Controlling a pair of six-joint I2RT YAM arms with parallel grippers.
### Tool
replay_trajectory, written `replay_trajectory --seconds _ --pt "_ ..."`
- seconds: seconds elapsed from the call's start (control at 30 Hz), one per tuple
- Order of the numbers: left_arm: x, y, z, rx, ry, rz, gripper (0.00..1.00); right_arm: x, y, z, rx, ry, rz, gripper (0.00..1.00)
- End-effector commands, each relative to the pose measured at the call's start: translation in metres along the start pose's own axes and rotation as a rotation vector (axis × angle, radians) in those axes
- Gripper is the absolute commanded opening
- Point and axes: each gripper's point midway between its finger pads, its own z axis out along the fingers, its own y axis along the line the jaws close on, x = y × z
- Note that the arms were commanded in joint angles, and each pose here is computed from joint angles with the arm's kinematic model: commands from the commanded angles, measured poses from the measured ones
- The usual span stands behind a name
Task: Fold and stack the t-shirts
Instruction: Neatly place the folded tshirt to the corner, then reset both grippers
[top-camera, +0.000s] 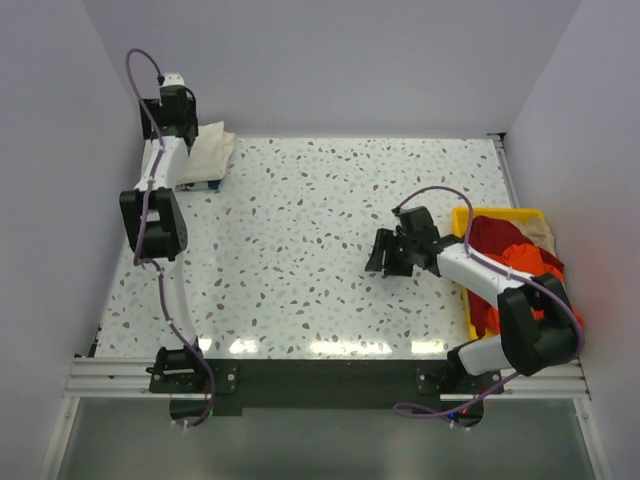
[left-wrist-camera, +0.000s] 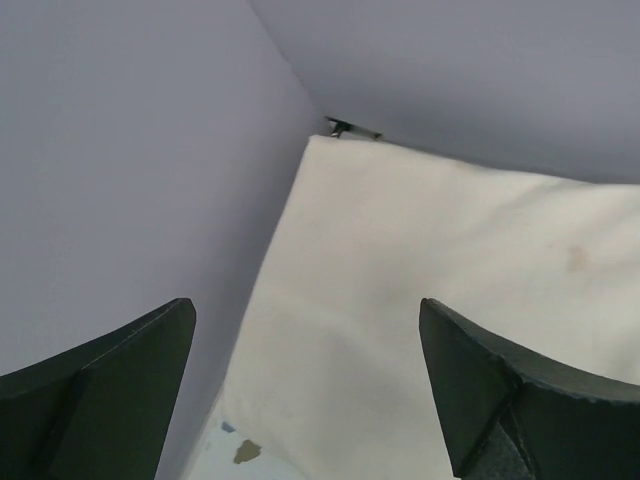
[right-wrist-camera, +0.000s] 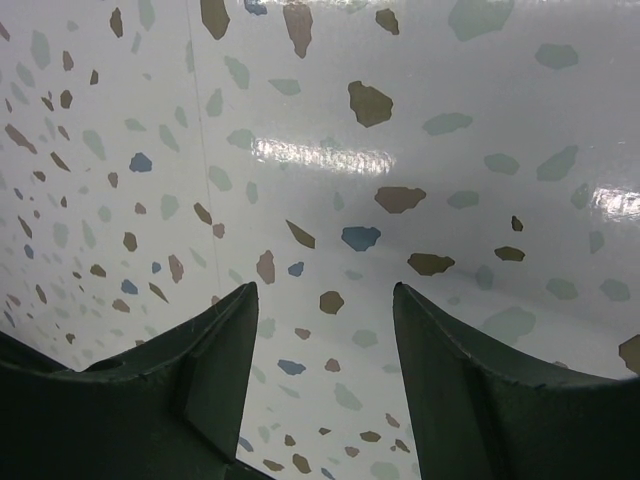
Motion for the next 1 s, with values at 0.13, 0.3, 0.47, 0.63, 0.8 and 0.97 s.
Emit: replay_trajectory --seconds 0.13,0.3,0.47,0.63,0.8,0.97 --pt "-0.070 -0.012 -0.070 0.275 -0.134 -0.391 1.00 -0.025 0.013 -0.025 -0.025 -0.124 -0.056 0.61" --pt "-0.045 -0.050 -0.109 0.440 -0.063 -0.509 1.00 -0.034 0.025 -0.042 -0.062 -0.172 -0.072 0.61" --pt "-0.016 -0.101 -0.189 0.534 -0.028 -0.470 1.00 -0.044 0.031 -0.062 -0.070 -0.234 -0.095 0.62" --pt "0.022 -0.128 -0.261 0.659 0.017 -0.489 1.00 -0.048 0.032 -0.081 -0.063 -0.284 -0.108 0.62" --pt "0.081 -0.156 -0.334 0.764 0.062 -0.386 1.00 -0.052 0.028 -0.098 -0.042 -0.345 -0.125 0.62" --pt "0.123 -0.166 -0.405 0.894 0.062 -0.292 1.00 -0.056 0.021 -0.117 -0.001 -0.410 -0.132 0.62"
